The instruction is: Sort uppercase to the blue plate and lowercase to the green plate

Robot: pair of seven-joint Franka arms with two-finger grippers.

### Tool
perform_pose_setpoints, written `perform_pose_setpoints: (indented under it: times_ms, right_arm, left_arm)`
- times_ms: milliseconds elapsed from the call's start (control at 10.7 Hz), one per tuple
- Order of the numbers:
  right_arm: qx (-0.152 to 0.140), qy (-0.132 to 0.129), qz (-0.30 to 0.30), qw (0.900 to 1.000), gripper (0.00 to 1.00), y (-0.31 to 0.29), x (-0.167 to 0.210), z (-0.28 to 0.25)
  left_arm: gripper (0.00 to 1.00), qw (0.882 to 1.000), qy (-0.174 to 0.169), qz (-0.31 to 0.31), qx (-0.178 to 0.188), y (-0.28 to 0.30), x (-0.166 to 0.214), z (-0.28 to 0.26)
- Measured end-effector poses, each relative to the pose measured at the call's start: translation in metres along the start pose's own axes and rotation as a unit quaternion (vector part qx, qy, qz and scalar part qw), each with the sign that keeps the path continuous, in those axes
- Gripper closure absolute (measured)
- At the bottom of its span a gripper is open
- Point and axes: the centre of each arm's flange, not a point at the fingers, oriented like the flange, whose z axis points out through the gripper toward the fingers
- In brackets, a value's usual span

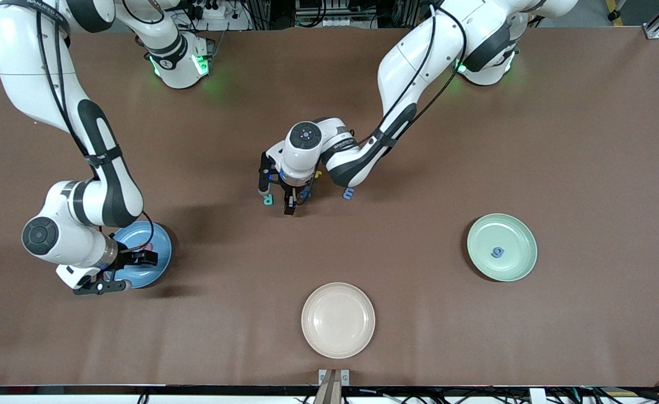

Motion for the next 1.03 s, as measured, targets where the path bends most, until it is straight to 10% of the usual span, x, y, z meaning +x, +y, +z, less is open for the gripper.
perform_pose_setpoints:
  times_ms: [1029]
  right_arm:
    - [-0.001,-0.002,0.001,1.000,0.00,0.0021,-0.0006,0.0025]
  left_arm:
    - [0.60,1.000,0.003,-0.011,0.005,-0.0044,0.0008,-0.0021]
